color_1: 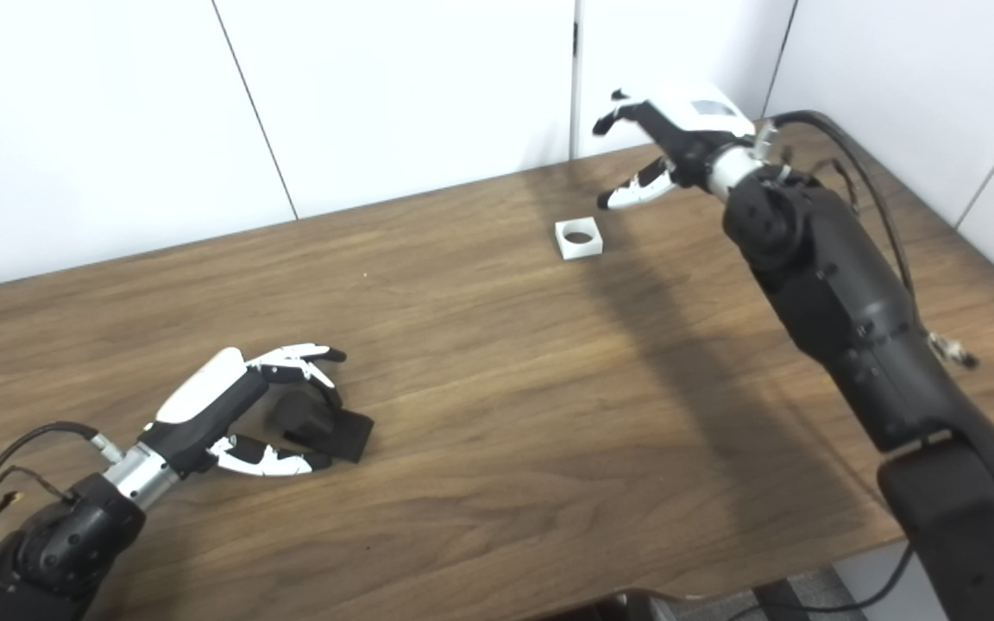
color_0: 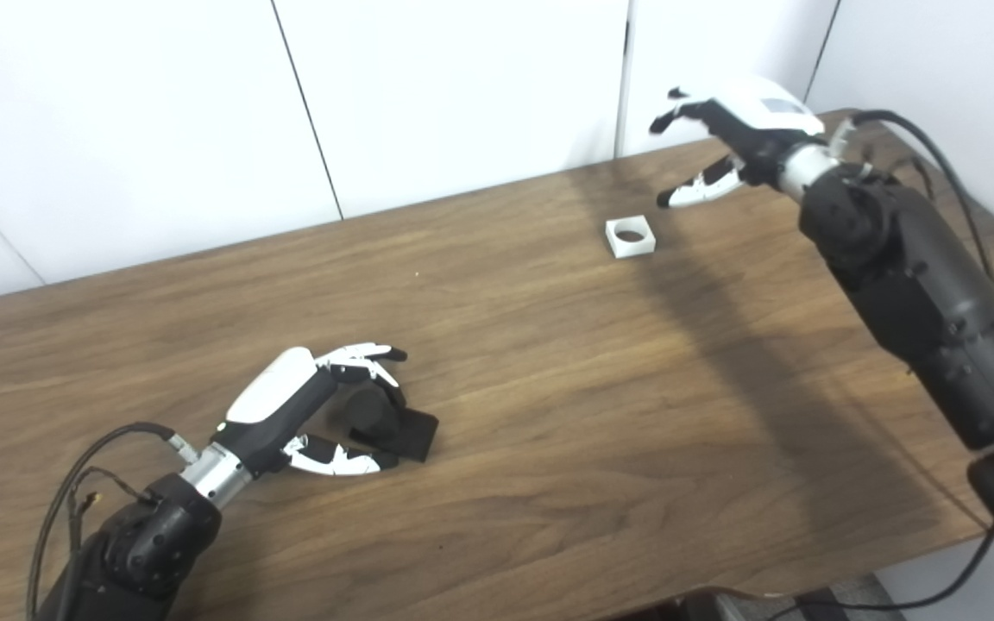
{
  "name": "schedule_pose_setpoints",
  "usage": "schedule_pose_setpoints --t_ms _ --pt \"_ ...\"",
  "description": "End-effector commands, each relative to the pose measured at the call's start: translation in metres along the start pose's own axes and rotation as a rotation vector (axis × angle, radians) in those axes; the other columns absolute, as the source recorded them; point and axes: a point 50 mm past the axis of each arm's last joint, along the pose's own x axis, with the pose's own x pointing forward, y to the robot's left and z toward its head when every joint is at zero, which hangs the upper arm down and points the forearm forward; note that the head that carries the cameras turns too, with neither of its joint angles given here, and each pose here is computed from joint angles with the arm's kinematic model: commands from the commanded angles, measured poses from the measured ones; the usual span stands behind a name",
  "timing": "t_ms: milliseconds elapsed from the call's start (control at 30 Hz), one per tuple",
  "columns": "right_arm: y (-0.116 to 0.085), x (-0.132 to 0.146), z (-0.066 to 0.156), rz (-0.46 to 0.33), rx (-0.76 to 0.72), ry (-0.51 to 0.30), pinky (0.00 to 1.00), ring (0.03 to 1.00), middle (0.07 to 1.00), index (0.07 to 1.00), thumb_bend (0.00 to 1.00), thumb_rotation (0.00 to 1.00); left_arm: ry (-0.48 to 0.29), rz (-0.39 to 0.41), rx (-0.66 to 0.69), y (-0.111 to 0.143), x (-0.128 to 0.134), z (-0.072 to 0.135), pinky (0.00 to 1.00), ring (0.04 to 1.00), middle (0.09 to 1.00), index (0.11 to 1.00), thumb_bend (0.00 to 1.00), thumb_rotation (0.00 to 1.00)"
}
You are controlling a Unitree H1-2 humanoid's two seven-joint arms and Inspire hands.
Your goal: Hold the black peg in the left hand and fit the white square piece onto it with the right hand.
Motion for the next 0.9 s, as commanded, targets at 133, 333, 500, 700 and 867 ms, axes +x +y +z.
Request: schedule_pose_setpoints --t_ms 133,333,500,700,867 --pt "-0.047 0.018 0.006 0.04 -0.09 -0.055 0.95 0.999 0.998 0.822 0.83 0.37 0.075 -0.049 0.042 -0.002 -0.019 -0.015 0.83 0.88 0.856 0.543 0.85 0.04" --pt "-0.046 0.028 0.009 0.147 -0.114 -0.024 1.0 1.0 1.0 0.85 0.94 0.42 0.083 -0.048 0.045 -0.003 -0.02 -0.016 0.84 0.884 0.86 0.544 0.84 0.06" --pt "-0.035 0.035 0.01 0.199 -0.131 -0.005 1.0 1.0 1.0 0.845 0.97 0.43 0.078 -0.04 0.044 -0.003 -0.019 -0.015 0.83 0.879 0.857 0.54 0.85 0.05" --pt "-0.02 0.038 0.01 0.216 -0.128 0.003 1.0 1.0 1.0 0.839 0.92 0.4 0.081 -0.042 0.034 -0.004 -0.02 -0.015 0.84 0.883 0.857 0.54 0.85 0.04" --pt "-0.01 0.04 0.01 0.23 -0.116 0.014 1.0 1.0 1.0 0.836 0.89 0.36 0.084 -0.041 0.032 -0.004 -0.024 -0.015 0.83 0.881 0.856 0.539 0.86 0.04"
